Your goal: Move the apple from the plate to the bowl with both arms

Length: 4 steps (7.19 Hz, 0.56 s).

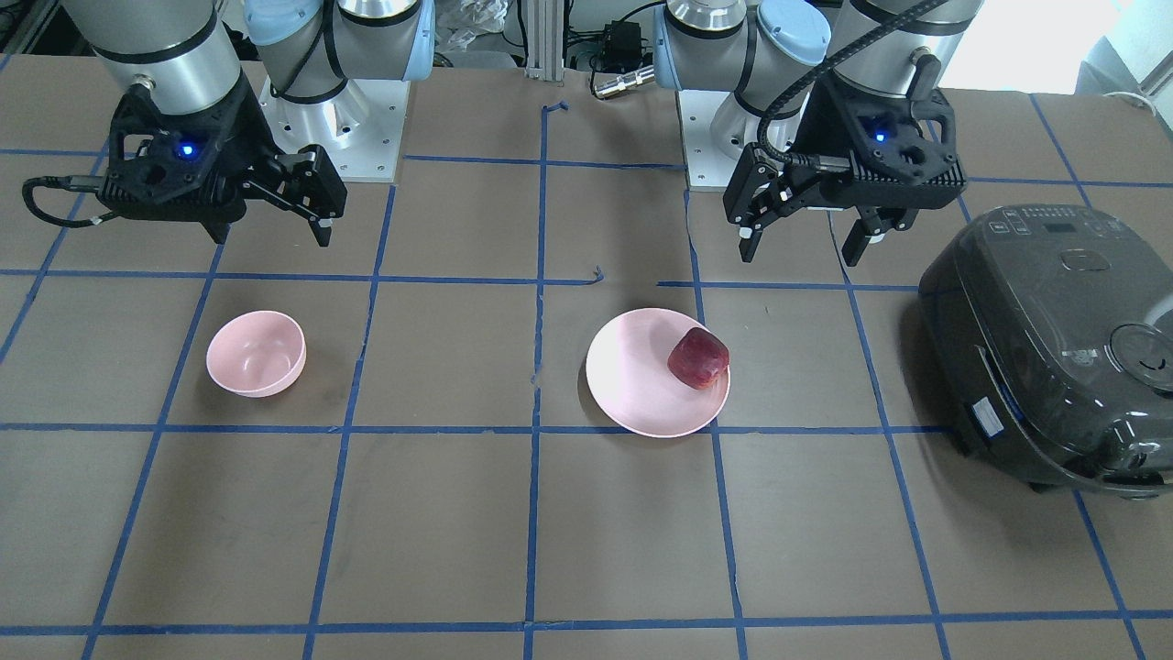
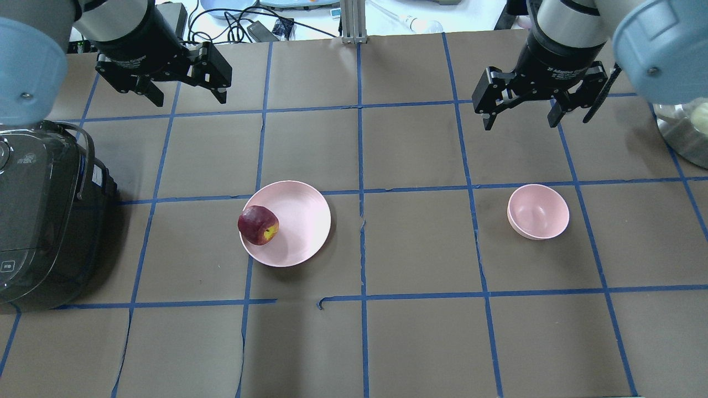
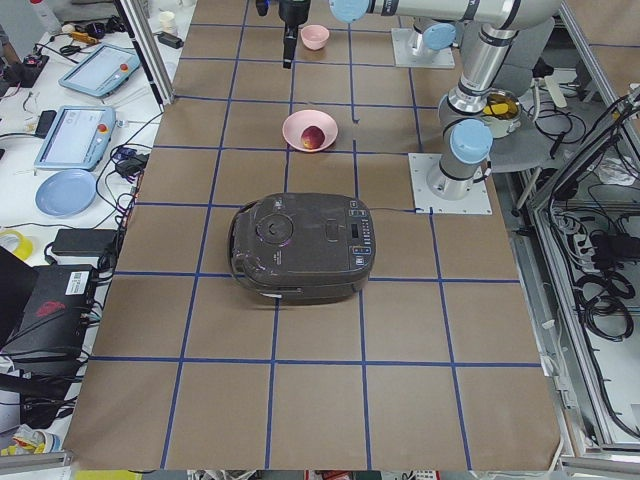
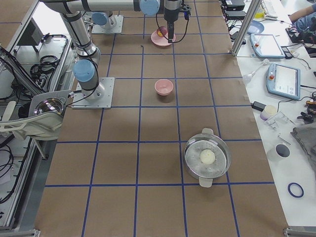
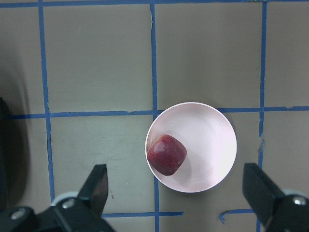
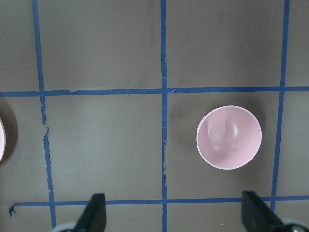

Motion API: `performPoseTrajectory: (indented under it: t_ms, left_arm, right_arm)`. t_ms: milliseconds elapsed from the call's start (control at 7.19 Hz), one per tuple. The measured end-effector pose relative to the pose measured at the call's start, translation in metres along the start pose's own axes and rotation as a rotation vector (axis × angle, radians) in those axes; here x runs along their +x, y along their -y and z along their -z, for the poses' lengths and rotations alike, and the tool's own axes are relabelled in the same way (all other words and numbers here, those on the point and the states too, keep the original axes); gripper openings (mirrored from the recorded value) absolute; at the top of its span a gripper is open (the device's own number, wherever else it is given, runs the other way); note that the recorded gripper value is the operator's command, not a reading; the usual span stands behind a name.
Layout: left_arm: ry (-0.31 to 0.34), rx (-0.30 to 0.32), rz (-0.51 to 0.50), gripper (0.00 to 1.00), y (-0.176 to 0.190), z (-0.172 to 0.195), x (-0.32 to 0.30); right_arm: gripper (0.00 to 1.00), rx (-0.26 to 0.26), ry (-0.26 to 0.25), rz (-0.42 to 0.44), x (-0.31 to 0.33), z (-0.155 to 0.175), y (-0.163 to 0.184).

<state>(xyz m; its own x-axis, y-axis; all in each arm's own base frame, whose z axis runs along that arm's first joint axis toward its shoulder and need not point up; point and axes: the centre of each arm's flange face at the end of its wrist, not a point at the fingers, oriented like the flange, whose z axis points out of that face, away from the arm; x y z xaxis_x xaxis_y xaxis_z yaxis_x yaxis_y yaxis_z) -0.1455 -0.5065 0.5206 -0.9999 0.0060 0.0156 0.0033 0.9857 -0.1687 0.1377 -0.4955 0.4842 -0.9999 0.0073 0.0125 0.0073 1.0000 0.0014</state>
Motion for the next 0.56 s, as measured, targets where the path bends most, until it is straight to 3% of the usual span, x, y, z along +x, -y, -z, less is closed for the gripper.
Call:
performPoseTrajectory:
  t_ms: [557]
  left_arm:
    - [0.001,0.001,0.0,1.0,-0.0001,0.0004,-0.0002]
  right_arm:
    - [1.0,-0.039,-0.003,0.007,0.0015,-0.0122,0.0057]
